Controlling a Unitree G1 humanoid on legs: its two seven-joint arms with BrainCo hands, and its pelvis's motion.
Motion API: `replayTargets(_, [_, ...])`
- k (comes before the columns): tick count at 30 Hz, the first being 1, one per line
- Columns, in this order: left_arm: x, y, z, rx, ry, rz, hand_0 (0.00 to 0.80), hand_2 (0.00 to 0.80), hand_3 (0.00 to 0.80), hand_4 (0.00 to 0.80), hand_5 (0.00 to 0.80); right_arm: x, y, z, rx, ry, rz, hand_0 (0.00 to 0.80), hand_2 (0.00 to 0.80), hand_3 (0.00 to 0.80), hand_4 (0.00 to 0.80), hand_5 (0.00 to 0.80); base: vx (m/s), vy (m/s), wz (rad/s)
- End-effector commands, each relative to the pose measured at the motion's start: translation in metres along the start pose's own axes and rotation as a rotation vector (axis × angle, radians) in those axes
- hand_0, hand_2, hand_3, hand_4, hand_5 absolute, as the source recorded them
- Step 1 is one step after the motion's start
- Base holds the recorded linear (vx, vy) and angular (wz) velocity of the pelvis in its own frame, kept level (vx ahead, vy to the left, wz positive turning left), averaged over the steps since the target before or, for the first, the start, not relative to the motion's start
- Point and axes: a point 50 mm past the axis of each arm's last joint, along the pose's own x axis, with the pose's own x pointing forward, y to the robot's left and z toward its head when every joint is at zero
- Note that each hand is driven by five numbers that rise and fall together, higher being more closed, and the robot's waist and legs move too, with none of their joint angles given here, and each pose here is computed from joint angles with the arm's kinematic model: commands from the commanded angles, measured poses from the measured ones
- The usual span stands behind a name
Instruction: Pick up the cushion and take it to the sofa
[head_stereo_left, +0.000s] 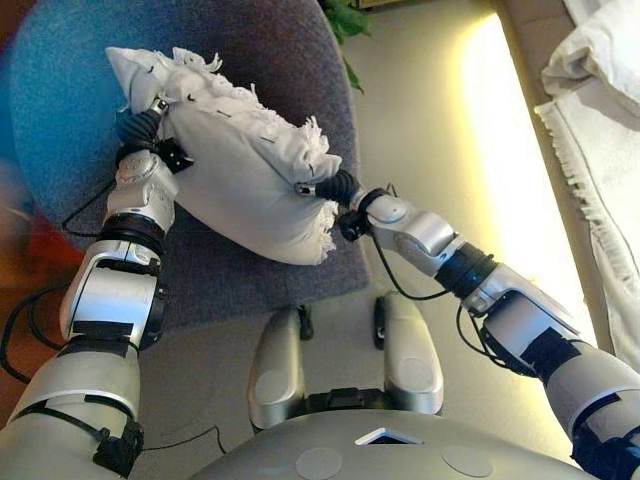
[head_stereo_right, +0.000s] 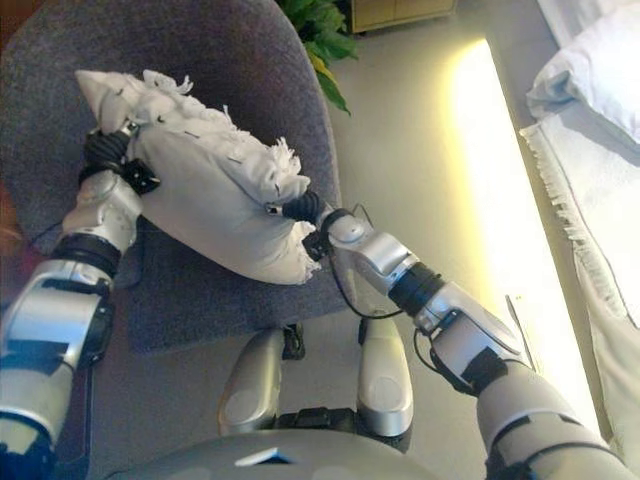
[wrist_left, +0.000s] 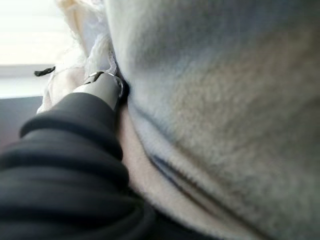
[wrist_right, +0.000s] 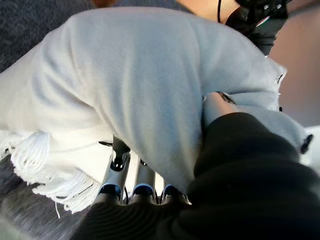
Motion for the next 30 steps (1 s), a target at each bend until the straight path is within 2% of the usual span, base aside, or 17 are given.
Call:
replayTargets(1, [-0.004,-0.06,0.049,-0.17,-0.162,-0.205,0.0,0.0,0.0,0.0,0.0,0.007,0.03,0.047,0.074,-0.161,0.124,0.0,0.0,0.0,0.0,0.0,-0.015,-0.005,-0.13])
replayTargets(6, [-0.002,-0.057,0.049,-0.196,-0.163,-0.165,0.0,0.0,0.0,0.0,0.0,0.005,0.029,0.051,0.076,-0.178,0.086,0.0,0.0,0.0,0.0,0.0,0.008,-0.014,-0.09])
replayTargets(10, [0.002,-0.038,0.052,-0.245,-0.168,-0.083,0.0,0.0,0.0,0.0,0.0,0.003,0.027,0.05,0.152,-0.19,0.077,0.0,0.0,0.0,0.0,0.0,0.043,-0.006,-0.03])
replayTargets(20, [0.005,0.007,0.062,-0.198,-0.236,0.095,0.0,0.0,0.0,0.0,0.0,-0.008,0.004,0.037,0.197,-0.182,0.001,0.0,0.0,0.0,0.0,0.0,0.053,0.003,-0.02])
replayTargets(24, [0.003,0.014,0.066,-0.237,-0.265,0.079,0.0,0.0,0.0,0.0,0.0,-0.012,-0.007,0.03,0.232,-0.192,-0.038,0.0,0.0,0.0,0.0,0.0,0.04,0.012,0.05])
replayTargets(27, [0.002,0.018,0.061,-0.396,-0.248,0.029,0.0,0.0,0.0,0.0,0.0,-0.015,-0.014,0.024,0.228,-0.197,-0.033,0.0,0.0,0.0,0.0,0.0,0.043,0.024,0.08])
replayTargets(30, [-0.002,0.023,0.056,-0.382,-0.273,-0.01,0.0,0.0,0.0,0.0,0.0,-0.022,-0.024,0.009,0.237,-0.196,-0.06,0.0,0.0,0.0,0.0,0.0,0.044,0.009,0.09])
